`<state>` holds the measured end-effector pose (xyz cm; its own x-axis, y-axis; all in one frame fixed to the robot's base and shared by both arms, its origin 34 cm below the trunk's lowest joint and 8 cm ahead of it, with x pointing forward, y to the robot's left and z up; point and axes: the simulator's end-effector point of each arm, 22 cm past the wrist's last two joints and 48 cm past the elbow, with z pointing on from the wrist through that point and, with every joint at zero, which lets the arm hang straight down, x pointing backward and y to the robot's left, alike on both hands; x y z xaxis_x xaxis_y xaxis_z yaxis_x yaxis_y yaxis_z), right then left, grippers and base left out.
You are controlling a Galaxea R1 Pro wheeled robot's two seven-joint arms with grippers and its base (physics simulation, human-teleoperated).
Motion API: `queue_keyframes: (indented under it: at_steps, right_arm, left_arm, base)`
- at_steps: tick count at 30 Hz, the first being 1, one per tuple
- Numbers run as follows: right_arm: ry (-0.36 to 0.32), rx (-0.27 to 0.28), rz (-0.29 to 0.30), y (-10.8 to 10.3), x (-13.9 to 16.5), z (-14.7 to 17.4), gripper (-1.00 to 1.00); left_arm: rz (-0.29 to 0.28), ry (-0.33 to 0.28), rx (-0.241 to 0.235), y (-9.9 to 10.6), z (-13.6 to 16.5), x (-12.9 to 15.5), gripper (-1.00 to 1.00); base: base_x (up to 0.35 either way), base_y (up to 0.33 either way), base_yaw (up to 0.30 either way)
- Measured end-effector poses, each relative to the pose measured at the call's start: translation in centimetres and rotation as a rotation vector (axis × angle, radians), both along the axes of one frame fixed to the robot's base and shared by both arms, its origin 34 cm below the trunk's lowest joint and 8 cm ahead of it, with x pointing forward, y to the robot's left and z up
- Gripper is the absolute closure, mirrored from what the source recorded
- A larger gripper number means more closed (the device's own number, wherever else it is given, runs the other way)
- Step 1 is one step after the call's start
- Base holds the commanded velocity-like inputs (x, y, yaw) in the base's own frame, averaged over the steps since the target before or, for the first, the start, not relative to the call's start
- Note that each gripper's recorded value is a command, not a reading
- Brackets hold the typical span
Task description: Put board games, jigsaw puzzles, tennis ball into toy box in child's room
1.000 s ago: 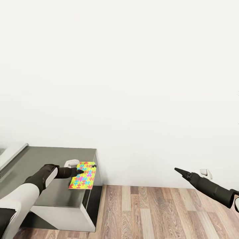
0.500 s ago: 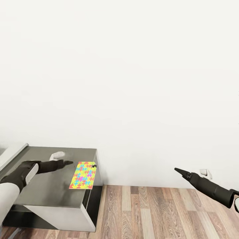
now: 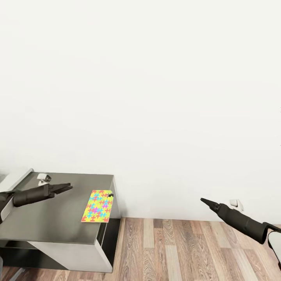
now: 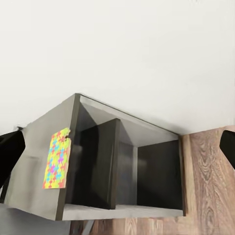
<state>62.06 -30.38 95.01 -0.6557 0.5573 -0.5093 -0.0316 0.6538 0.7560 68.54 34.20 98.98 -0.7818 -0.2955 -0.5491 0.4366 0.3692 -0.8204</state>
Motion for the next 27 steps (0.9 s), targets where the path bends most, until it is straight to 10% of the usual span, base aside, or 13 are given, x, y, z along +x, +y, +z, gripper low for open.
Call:
queue_keyframes:
  at_steps: [11, 16, 27]
  right_arm:
    - [0.055, 0.089, 0.153, 9.8, 3.3, -3.0, -1.00]
    - [0.272, 0.223, 0.181, 15.2, 4.8, -8.5, -1.00]
    - [0.355, 0.271, 0.191, 17.2, 5.0, -10.2, -1.00]
  left_arm:
    - [-0.051, 0.009, -0.055, -3.7, 0.4, 0.1, -1.00]
    - [-0.072, 0.012, -0.081, -5.5, 0.6, 0.2, -1.00]
    - [-0.087, 0.006, -0.098, -6.7, 0.7, 0.3, -1.00]
  base:
    - [0.000, 0.000, 0.000]
    - [0.000, 0.051, 0.000]
    - [0.000, 0.132, 0.000]
